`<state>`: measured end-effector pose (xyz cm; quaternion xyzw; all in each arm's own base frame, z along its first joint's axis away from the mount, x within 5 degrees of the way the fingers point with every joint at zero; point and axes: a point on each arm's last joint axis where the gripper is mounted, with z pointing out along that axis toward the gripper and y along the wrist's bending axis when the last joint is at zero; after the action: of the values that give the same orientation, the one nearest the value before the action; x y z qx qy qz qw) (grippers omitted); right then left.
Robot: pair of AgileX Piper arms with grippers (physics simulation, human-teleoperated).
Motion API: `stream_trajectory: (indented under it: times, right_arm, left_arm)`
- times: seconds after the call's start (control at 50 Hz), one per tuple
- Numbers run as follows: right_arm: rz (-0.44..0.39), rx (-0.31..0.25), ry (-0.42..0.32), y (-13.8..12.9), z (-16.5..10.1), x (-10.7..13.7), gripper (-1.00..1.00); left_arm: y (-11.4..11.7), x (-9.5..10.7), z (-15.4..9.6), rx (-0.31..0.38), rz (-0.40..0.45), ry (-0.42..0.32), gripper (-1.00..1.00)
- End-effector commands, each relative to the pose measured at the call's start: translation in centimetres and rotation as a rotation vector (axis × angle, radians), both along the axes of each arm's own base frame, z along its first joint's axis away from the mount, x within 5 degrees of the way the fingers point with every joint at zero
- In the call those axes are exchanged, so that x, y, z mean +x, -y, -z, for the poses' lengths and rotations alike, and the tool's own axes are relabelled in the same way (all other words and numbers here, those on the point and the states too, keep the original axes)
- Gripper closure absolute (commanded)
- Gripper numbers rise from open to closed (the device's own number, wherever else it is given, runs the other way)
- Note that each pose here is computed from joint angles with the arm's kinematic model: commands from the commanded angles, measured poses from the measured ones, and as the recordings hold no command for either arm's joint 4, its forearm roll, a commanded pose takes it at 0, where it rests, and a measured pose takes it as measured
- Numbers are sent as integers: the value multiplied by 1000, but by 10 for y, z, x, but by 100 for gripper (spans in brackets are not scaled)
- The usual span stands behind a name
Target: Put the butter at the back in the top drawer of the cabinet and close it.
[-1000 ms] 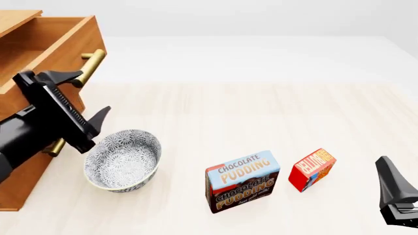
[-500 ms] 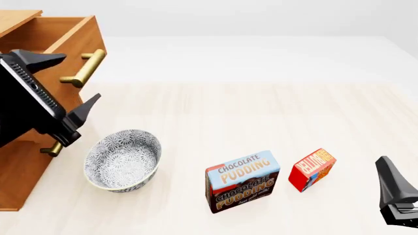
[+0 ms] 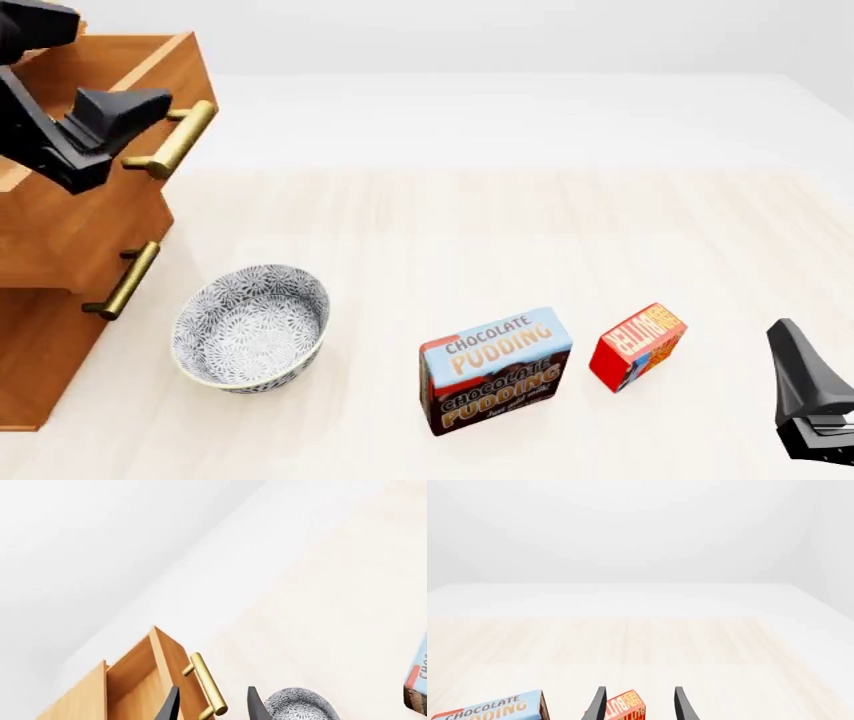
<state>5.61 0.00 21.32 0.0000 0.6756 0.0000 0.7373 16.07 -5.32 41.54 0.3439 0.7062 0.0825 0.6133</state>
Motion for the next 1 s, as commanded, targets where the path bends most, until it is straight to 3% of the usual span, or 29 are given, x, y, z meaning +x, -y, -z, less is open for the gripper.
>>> stream_trajectory:
  times: [0.02,0.42,0.48,0.52,0.56,1.0]
  right_arm:
    - [0,0,0,0,0,0,-100]
    - [0,0,0,0,0,0,-100]
    - [0,0,0,0,0,0,-100]
    - [0,0,0,0,0,0,-100]
    - [0,0,0,0,0,0,-100]
    - [0,0,0,0,0,0,-100]
  left_arm:
    - [0,2,-32,-119,-43,-96,-100]
    - [8,19,-67,-314,-119,-272,-100]
    - [5,16,-74,-323,-127,-266,-100]
    - [18,24,-74,-372,-108,-321,-100]
    - [23,27,-71,-377,-106,-358,-100]
    - [11,14,-99,-463,-159,-350,-100]
